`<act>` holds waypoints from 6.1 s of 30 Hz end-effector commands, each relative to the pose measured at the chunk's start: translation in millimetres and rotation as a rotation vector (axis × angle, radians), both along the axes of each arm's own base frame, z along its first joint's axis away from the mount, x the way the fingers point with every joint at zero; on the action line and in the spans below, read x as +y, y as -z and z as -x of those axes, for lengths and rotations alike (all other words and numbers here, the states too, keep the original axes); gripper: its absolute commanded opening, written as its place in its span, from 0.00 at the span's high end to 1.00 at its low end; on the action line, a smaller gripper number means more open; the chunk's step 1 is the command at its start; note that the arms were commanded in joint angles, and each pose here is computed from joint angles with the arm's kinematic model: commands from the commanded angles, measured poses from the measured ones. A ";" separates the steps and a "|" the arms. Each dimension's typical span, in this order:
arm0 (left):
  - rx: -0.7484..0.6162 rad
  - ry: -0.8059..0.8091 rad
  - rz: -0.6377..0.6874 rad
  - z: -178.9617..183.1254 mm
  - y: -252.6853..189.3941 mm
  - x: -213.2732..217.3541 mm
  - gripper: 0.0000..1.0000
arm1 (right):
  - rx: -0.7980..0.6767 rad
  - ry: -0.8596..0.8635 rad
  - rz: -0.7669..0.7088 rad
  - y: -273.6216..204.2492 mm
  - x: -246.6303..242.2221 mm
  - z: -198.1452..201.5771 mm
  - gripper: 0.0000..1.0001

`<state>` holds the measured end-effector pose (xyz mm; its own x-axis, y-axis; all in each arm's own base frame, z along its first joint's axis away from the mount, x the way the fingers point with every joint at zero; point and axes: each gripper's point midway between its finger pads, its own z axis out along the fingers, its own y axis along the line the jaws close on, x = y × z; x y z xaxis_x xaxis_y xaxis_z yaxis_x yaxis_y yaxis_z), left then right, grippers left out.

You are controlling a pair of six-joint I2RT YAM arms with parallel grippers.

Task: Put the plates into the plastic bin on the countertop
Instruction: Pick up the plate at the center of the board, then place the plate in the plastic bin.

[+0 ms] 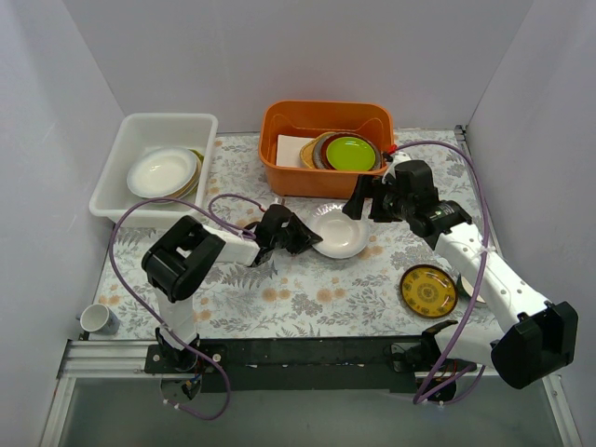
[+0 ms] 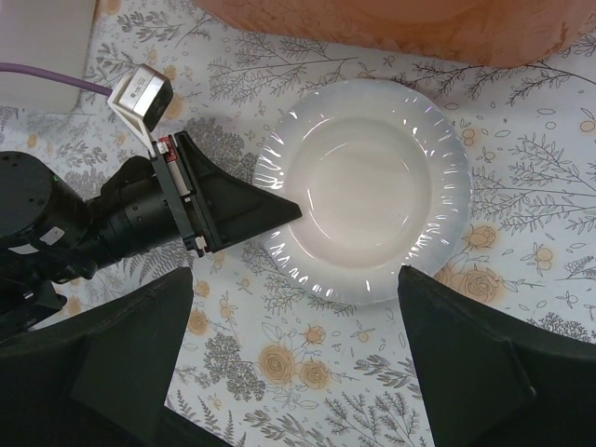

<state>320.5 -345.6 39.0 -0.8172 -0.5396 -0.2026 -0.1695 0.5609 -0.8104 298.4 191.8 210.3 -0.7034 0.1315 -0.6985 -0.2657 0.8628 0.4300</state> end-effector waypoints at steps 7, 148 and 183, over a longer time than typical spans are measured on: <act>-0.006 -0.005 -0.049 7.1 2.8 9.3 1.00 | -0.051 -0.011 -0.017 -11.1 -1.3 -0.9 0.02; -0.173 -0.786 0.116 -123.2 -157.0 481.4 1.00 | -0.051 0.025 -0.060 -6.3 -7.3 -5.1 0.02; -0.076 -0.754 0.078 -151.3 -116.9 475.5 0.98 | -0.039 0.029 -0.050 0.6 -8.6 -6.5 0.02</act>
